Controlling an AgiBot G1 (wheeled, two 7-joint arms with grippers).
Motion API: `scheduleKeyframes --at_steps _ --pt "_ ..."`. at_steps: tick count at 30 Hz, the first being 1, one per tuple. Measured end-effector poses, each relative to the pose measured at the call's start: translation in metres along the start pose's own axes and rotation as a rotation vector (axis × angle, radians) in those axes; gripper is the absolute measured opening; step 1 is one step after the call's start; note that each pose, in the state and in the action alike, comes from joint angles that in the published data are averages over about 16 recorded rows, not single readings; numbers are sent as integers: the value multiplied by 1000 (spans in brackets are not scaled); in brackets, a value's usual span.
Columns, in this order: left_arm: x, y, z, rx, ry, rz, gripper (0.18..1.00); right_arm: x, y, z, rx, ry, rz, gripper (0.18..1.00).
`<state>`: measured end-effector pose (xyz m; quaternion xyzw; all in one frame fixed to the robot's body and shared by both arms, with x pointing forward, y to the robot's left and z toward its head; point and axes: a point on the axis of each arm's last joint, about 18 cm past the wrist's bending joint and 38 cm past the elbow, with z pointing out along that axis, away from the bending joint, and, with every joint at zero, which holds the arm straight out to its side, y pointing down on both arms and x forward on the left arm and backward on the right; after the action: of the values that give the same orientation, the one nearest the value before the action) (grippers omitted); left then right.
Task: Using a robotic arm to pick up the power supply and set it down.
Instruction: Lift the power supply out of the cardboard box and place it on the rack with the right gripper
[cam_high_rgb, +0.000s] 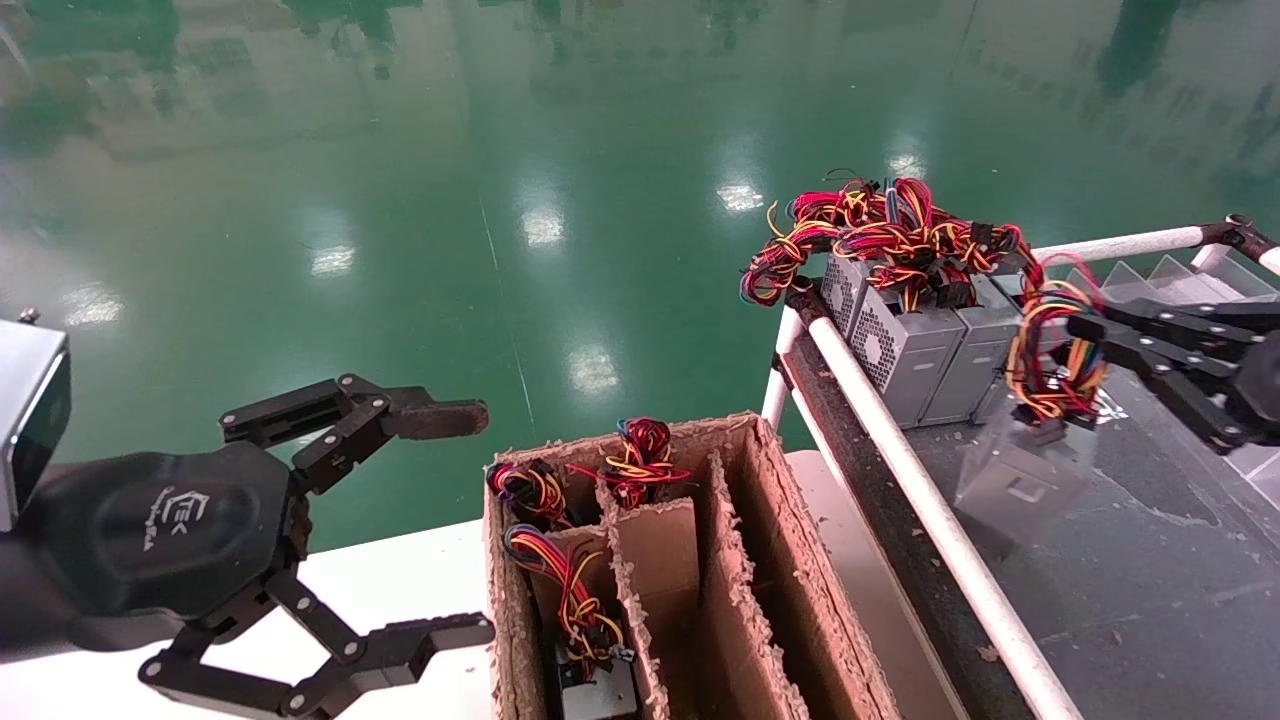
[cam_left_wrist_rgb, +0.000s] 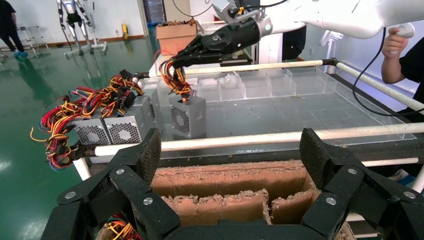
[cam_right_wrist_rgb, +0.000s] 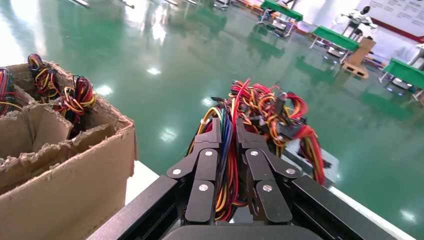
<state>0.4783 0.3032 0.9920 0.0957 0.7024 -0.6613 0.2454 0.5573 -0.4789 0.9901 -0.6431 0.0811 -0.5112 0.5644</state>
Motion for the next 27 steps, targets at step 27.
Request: scheduleKeyframes --at_steps 27 --pt "0 0 0 0 0 0 1001 7 3 84 13 2 40 237"
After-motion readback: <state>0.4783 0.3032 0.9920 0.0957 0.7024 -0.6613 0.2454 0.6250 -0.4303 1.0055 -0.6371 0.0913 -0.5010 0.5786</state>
